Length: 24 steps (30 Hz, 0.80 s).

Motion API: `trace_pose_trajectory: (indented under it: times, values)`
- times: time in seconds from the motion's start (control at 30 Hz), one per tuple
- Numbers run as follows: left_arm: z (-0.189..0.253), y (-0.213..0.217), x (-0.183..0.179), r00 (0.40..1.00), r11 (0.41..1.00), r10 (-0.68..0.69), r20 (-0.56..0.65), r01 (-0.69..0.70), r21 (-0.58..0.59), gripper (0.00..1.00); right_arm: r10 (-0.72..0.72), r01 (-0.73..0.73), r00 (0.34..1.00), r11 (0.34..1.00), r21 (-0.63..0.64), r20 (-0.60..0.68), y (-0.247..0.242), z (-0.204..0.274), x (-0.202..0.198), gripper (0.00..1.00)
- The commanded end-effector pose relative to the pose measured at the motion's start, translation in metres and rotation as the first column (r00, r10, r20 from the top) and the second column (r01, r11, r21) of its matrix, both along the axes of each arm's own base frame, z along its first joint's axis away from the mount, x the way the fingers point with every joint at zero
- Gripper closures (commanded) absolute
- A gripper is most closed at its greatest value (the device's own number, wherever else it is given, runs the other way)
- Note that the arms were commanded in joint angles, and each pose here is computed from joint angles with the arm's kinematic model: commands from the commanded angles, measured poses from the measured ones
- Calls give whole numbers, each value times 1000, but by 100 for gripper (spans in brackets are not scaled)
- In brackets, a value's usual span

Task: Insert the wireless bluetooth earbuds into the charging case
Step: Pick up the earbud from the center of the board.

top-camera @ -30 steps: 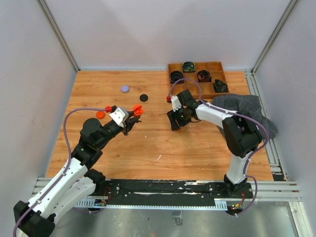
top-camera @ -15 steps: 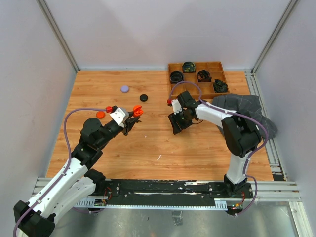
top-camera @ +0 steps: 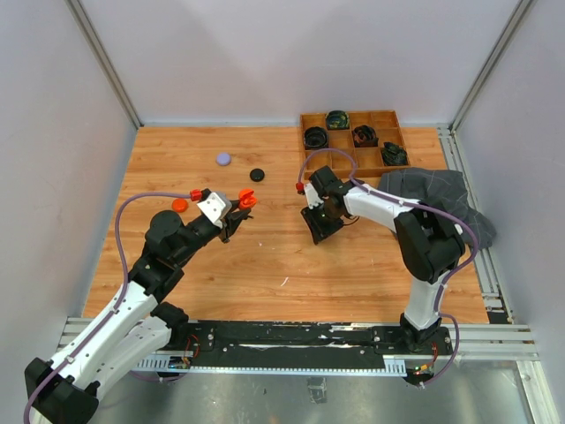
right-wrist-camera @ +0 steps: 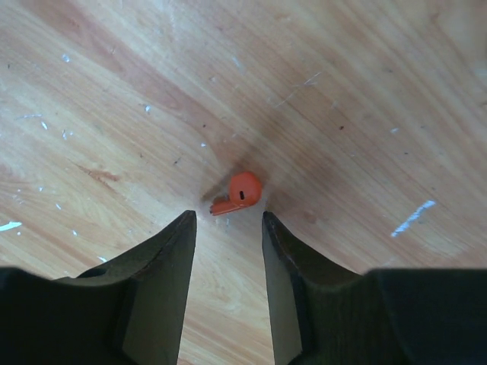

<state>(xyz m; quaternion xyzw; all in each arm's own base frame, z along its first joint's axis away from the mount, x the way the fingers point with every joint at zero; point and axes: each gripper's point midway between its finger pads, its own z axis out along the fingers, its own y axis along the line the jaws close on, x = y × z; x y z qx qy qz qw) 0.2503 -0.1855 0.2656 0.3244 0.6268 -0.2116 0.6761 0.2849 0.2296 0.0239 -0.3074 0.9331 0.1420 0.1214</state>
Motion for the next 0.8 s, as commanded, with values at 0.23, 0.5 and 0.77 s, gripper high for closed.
trace_pose_trajectory:
  times: [0.23, 0.5, 0.77]
  values:
    - [0, 0, 1, 1000, 1000, -1, 10, 1, -5, 100, -70, 75, 995, 995, -58, 75, 8, 13, 18, 64]
    - [0, -2, 1, 1000, 1000, -11, 6, 11, -6, 100, -86, 91, 994, 993, -72, 62, 8, 6, 19, 69]
    - [-1, -4, 0, 1000, 1000, -23, 1, 23, -7, 100, -81, 86, 995, 991, -101, 52, 5, -4, 18, 72]
